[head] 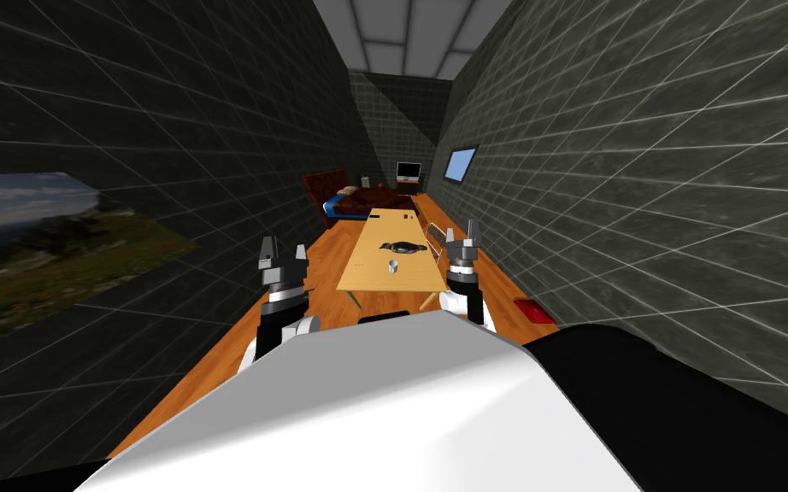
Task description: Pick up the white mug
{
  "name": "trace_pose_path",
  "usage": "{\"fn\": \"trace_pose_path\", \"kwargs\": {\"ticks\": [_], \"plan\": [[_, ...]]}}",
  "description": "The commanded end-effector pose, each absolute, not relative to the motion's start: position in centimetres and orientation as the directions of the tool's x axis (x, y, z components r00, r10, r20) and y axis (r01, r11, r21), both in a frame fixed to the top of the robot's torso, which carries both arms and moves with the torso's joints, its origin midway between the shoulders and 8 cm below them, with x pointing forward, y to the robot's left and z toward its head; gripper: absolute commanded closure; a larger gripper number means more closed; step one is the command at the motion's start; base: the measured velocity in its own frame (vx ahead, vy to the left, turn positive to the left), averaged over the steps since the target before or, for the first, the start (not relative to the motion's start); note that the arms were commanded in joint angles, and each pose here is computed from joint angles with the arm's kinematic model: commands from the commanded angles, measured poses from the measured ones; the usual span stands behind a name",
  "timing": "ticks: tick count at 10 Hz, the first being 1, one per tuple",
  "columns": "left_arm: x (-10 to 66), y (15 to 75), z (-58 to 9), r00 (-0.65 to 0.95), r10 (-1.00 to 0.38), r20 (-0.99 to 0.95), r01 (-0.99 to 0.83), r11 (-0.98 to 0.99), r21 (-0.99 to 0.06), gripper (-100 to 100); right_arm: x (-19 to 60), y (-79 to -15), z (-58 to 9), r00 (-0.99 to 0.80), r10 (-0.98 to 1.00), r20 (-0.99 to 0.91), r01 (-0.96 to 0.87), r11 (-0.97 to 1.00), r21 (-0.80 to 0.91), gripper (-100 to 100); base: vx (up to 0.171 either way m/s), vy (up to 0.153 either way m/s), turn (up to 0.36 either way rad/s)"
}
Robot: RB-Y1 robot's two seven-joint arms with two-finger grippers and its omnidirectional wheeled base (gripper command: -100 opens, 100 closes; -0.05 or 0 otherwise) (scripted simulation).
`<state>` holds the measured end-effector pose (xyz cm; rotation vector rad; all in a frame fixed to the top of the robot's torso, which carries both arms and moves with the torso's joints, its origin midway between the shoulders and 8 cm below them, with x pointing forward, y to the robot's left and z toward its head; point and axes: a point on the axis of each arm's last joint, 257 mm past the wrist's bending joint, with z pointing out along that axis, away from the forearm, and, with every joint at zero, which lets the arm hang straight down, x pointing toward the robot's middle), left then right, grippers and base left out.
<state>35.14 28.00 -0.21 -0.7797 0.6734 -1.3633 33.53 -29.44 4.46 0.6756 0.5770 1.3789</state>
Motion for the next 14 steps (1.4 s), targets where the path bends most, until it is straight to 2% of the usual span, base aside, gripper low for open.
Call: {"fn": "trace_pose_path", "kwargs": {"ticks": [1, 8, 14], "plan": [[35.1, 28.0, -0.2, 0.099, -0.995, 0.024, 0.586, 0.039, -0.810, 0, 34.3, -28.9, 3.8, 0.123, 0.992, -0.033, -0.664, 0.107, 0.741, -100, -0.017, -0.004, -0.020], [35.1, 28.0, -0.2, 0.099, -0.995, 0.024, 0.586, 0.039, -0.810, 0, 39.1, -26.4, -1.8, 0.189, 0.919, -0.346, -0.508, 0.393, 0.767, -100, -0.046, -0.012, -0.013], [35.1, 28.0, -0.2, 0.099, -0.995, 0.024, 0.586, 0.039, -0.810, 0, 42.7, -24.6, -7.6, 0.192, 0.784, -0.591, -0.366, 0.616, 0.698, -100, -0.035, -0.007, 0.007]]}}
